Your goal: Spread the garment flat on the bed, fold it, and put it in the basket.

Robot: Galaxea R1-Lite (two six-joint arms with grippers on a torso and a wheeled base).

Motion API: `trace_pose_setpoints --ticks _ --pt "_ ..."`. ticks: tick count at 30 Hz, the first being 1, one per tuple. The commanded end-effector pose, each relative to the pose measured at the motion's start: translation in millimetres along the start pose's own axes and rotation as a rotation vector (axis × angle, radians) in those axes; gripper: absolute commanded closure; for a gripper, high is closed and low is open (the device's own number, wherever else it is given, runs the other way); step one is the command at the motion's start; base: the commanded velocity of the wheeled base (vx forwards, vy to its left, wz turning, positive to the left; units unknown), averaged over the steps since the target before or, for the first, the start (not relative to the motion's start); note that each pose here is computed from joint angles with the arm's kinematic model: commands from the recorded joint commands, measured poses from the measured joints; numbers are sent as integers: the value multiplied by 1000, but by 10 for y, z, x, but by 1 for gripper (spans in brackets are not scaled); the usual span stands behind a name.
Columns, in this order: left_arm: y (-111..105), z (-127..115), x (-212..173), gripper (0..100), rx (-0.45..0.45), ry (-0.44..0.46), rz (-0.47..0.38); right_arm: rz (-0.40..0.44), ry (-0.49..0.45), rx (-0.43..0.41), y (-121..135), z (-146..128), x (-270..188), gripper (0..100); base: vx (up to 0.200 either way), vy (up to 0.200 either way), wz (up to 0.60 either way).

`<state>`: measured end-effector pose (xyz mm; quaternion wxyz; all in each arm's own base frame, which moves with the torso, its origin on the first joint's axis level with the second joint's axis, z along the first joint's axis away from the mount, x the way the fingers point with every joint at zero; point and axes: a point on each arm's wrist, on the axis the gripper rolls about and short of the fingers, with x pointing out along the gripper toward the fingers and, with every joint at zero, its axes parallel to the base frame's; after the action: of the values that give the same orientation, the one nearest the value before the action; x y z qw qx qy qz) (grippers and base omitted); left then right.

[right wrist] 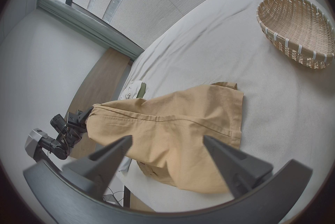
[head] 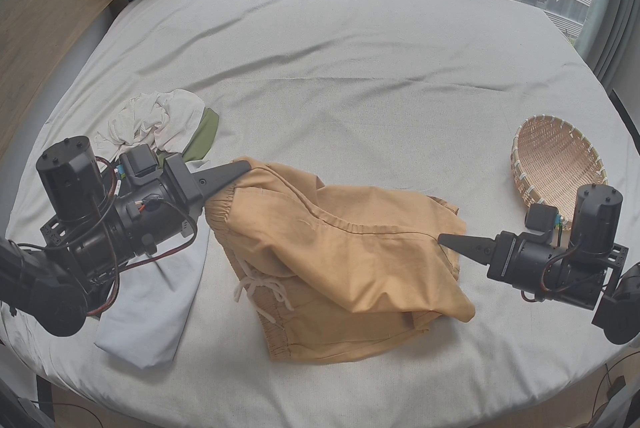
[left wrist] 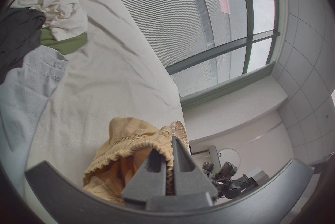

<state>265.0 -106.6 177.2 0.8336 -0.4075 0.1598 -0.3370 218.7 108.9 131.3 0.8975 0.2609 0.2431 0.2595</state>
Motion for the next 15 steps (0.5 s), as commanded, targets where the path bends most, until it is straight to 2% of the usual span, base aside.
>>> trace_pose_setpoints --ticks 1,8,15 --pt "135 63 37 100 -8 -17 36 -53 30 19 -143 -53 88 0 0 0 0" --pt "133 82 46 100 32 -21 36 -112 27 45 -320 -46 178 0 0 0 0" --pt "162 207 72 100 66 -55 44 -170 24 79 -553 -87 268 0 0 0 0"
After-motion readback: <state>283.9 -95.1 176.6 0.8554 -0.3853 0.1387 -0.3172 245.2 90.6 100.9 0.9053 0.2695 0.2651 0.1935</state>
